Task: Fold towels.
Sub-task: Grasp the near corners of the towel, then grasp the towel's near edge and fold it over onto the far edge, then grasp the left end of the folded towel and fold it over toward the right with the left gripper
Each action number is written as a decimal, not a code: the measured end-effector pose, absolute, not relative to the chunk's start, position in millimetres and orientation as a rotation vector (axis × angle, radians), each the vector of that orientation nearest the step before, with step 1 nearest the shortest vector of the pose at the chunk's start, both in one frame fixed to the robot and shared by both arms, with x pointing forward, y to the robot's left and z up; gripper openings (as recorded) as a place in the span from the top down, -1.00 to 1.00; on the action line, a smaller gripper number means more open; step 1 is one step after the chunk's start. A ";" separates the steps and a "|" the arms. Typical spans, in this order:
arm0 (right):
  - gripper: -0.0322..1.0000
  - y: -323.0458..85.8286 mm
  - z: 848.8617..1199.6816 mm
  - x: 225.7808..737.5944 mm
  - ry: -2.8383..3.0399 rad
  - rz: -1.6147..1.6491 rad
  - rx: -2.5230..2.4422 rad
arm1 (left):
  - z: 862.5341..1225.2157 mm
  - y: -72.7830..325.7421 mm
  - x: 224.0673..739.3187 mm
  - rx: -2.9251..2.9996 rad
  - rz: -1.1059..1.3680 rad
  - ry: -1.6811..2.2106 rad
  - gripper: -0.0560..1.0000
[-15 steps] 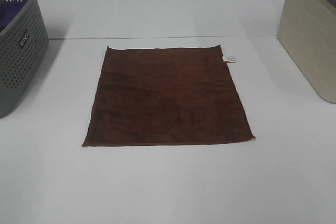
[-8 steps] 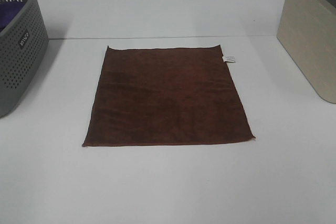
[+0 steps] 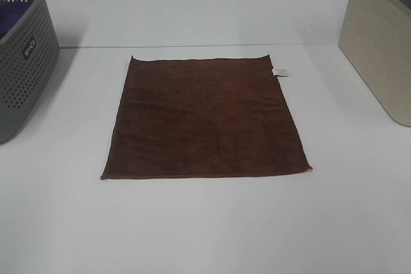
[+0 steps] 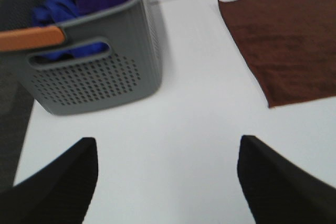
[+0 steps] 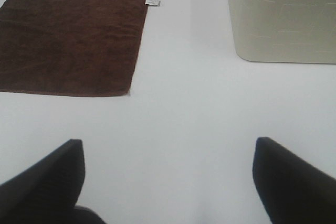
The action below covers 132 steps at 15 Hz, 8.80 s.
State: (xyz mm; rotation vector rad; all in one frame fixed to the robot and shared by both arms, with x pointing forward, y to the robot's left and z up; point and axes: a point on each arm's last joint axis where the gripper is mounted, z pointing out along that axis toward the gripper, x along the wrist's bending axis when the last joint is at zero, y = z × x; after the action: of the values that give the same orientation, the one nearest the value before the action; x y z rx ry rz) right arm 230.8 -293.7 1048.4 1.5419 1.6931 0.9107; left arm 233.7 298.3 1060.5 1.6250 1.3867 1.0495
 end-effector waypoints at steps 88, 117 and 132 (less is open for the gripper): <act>0.94 -222.9 921.0 687.9 2.492 0.804 2.174 | 918.5 174.8 690.8 1.820 -0.185 1.686 0.87; -0.61 -241.8 925.7 683.3 2.511 0.360 2.203 | 919.3 201.2 704.4 1.952 -0.045 1.923 -0.38; -0.61 -243.9 925.0 686.5 2.477 0.364 2.175 | 862.6 182.3 710.7 1.783 -0.365 1.834 0.80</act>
State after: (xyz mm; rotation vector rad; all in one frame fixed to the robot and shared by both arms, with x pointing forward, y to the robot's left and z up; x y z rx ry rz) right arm 686.5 -243.9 925.0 2.1751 2.4770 0.3639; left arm 710.7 182.3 862.6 1.7835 1.8339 -0.3651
